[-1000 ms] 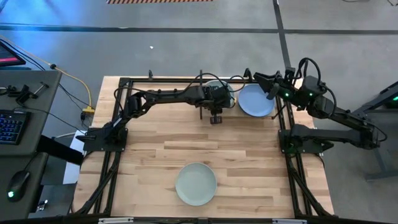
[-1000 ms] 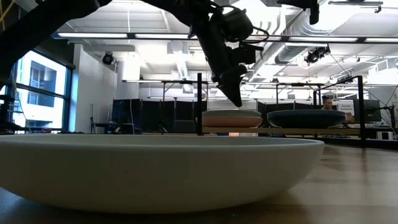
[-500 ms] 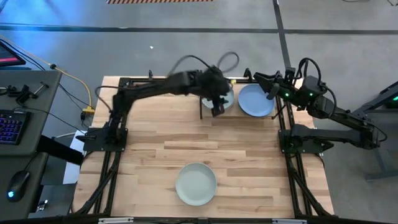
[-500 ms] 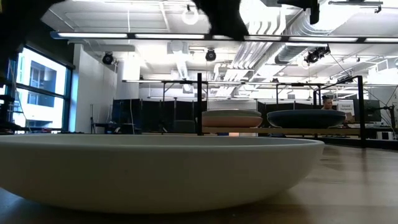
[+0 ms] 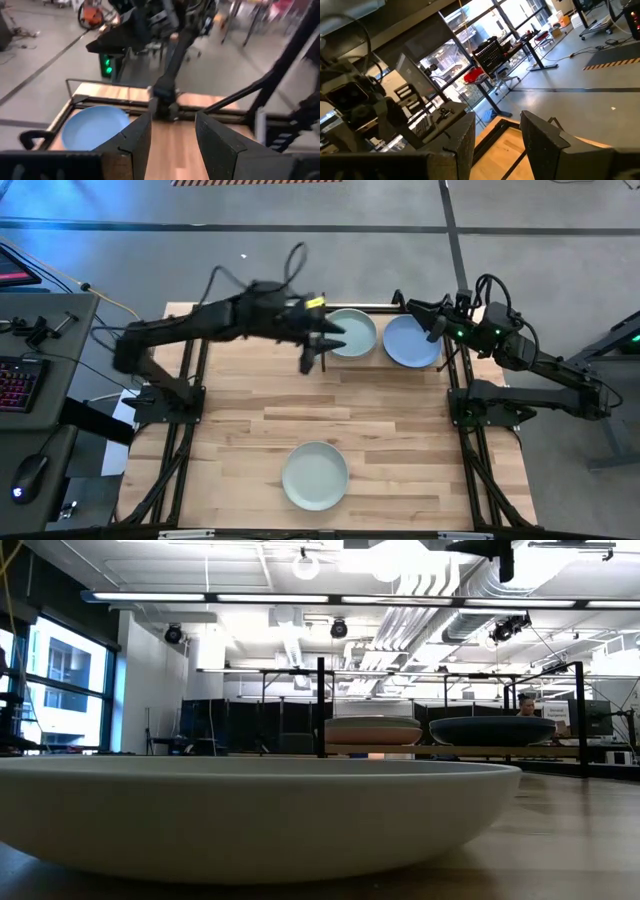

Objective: Place and stack plates onto a shelf
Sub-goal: Stack the gray plate on top of the blue plate on the shelf

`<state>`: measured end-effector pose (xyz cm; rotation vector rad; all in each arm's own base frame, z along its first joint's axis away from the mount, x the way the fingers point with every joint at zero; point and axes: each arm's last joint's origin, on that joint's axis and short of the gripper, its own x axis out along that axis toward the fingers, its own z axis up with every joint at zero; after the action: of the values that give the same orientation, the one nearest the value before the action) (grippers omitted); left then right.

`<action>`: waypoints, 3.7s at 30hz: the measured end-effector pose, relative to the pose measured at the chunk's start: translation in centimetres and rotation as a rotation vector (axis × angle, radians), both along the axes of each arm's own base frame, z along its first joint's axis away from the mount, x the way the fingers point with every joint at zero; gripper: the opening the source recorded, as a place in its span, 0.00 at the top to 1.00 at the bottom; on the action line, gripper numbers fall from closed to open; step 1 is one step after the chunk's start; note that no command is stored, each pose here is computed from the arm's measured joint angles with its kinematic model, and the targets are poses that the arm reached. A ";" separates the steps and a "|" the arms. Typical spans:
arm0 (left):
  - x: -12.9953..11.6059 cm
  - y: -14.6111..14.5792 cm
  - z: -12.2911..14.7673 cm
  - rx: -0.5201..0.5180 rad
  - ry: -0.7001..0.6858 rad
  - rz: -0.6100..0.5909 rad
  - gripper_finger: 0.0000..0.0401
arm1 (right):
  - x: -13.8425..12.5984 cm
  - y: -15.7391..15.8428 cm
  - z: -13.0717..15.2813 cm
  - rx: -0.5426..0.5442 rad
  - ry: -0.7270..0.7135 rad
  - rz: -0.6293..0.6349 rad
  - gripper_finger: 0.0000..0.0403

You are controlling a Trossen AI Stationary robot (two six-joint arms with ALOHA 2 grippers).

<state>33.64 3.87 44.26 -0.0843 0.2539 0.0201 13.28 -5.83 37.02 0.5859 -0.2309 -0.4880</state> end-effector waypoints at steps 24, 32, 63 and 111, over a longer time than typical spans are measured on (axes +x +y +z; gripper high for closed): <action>-15.7 -2.5 -7.5 -0.207 -0.454 0.128 0.64 | 0.1 0.2 0.0 -0.019 0.007 0.072 0.65; -15.9 -2.6 -7.7 -0.213 -0.456 0.120 0.64 | 0.1 0.2 0.0 -0.021 0.005 0.073 0.65; -15.9 -2.6 -7.8 -0.237 -0.452 0.121 0.64 | 16.2 14.5 -16.1 0.748 0.697 0.678 0.65; -15.9 -2.7 -7.7 -0.267 -0.454 0.095 0.64 | 23.0 17.6 -22.2 0.594 1.158 0.556 0.99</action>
<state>17.74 1.22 36.53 -0.3615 -0.2034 0.0608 36.25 11.82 14.80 0.8118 1.1887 -0.2795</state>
